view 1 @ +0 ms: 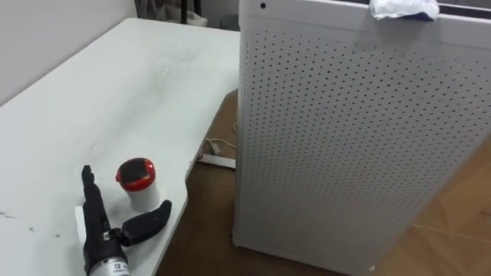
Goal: Pick garbage
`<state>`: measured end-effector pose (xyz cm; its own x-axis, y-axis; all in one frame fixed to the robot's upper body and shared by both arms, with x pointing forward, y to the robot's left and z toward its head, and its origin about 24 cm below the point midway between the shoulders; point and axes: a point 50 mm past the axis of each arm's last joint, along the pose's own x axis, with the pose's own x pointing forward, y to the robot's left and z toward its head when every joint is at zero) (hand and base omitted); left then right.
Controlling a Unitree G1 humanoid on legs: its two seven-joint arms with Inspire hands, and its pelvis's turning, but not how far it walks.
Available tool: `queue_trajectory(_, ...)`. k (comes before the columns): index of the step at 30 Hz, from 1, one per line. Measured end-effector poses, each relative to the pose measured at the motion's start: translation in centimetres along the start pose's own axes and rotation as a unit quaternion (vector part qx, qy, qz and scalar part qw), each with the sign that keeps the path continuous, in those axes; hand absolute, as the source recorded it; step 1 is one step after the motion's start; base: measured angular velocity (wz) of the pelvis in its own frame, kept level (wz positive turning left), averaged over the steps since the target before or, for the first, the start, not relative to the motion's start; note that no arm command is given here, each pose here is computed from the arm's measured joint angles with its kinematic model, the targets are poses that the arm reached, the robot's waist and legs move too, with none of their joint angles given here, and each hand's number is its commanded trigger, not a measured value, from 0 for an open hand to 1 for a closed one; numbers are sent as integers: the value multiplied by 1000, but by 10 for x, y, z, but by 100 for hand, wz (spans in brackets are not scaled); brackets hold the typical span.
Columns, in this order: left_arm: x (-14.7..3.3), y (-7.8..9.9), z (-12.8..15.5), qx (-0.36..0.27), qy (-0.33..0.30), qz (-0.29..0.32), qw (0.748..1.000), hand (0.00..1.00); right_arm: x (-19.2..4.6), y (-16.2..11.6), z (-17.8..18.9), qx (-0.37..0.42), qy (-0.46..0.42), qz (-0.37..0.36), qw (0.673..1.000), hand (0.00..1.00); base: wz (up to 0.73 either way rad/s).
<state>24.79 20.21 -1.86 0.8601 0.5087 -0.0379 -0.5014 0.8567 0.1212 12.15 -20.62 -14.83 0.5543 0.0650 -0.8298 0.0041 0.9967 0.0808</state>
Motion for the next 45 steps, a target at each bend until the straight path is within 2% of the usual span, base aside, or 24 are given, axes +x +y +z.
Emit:
queue_trajectory(10, 9, -5, 3, 9, 4, 8, 1000, 1, 0, 3, -5, -6, 15, 5, 1000, 100, 0)
queue_trajectory(11, 9, -5, 3, 9, 4, 8, 1000, 53, 0, 3, -5, -5, 16, 6, 1000, 100, 0)
queue_trajectory(12, 9, -5, 3, 9, 4, 8, 1000, 70, 0, 4, -5, -4, 16, 7, 1000, 100, 4)
queue_trajectory(13, 9, -5, 3, 9, 4, 8, 1000, 100, 0, 5, -5, -4, 15, 8, 1000, 100, 5)
queue_trajectory(17, 11, -5, 4, 11, 2, 10, 1000, 100, 1, 9, -6, -1, 16, 12, 1000, 100, 1)
queue_trajectory(22, 21, 8, 6, 9, 6, 37, 999, 100, 0, 13, -12, 4, 26, 18, 999, 100, 0)
queue_trajectory(24, 25, 8, 8, 3, 14, 43, 999, 100, -1, 13, -13, 9, 28, 19, 999, 100, 0)
queue_trajectory(28, 31, 1, 11, -1, 25, 46, 999, 100, -1, 14, -12, 14, 27, 19, 999, 100, -1)
queue_trajectory(35, 31, -8, 12, -11, 35, 36, 999, 100, 0, 15, -13, 12, 32, 19, 999, 100, -2)
queue_trajectory(42, 26, -17, 12, -20, 40, 14, 999, 100, 0, 16, -11, 11, 30, 22, 999, 100, 3)
queue_trajectory(45, 24, -25, 16, -24, 35, -14, 999, 100, 0, 17, -9, 10, 26, 24, 999, 100, 2)
